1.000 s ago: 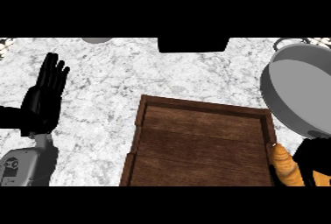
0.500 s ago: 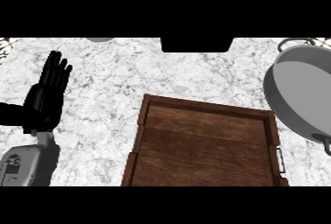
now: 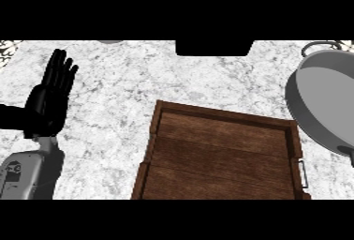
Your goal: Pick the croissant from the tray and place it in the pot
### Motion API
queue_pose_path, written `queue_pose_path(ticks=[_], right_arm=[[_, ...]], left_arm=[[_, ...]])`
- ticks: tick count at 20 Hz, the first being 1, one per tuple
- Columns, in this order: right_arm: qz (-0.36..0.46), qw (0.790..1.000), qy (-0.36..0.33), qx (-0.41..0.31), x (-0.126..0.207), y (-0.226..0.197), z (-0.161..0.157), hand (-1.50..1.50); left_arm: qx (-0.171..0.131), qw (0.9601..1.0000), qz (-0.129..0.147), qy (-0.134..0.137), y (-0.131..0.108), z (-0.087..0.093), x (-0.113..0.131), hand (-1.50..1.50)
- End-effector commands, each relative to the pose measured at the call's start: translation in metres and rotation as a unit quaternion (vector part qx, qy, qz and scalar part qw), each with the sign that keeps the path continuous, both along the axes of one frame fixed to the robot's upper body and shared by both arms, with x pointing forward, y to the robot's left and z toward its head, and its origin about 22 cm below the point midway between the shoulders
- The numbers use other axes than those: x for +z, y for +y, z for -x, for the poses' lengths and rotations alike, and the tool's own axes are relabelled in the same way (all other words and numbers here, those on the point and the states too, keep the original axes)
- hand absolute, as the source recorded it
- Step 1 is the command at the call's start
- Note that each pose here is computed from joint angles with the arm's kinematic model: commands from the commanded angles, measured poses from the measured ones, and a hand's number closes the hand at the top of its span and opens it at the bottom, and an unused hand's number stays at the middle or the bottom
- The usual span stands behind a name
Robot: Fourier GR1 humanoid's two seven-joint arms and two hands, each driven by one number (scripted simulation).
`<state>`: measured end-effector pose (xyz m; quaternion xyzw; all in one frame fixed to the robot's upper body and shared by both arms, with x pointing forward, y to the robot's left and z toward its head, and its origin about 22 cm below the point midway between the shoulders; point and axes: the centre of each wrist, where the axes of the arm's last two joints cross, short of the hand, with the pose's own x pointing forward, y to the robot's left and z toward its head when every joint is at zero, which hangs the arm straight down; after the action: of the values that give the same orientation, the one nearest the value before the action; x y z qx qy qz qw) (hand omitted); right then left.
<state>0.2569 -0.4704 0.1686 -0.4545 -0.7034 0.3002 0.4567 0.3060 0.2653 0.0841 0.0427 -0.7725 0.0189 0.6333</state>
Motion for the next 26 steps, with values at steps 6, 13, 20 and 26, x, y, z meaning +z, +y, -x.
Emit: queue_pose_path(ticks=[6, 13, 20, 26], right_arm=[[0.010, 1.000, 0.013, -0.009, -0.045, -0.033, -0.050, 1.50], [-0.037, 0.987, 0.158, -0.013, -0.070, -0.035, -0.062, 1.50], [-0.069, 0.979, 0.172, 0.090, -0.097, -0.018, -0.078, -1.50], [-0.174, 0.971, 0.091, 0.139, -0.075, -0.022, -0.088, -1.50]], left_arm=[[-0.005, 1.0000, 0.002, 0.001, -0.017, -0.002, 0.001, 0.00], [-0.009, 0.9999, 0.000, -0.005, -0.013, -0.001, 0.003, 0.00], [0.000, 1.0000, 0.002, -0.009, -0.001, 0.003, -0.011, 0.00], [-0.007, 1.0000, 0.000, -0.003, 0.003, 0.000, -0.006, 0.00]])
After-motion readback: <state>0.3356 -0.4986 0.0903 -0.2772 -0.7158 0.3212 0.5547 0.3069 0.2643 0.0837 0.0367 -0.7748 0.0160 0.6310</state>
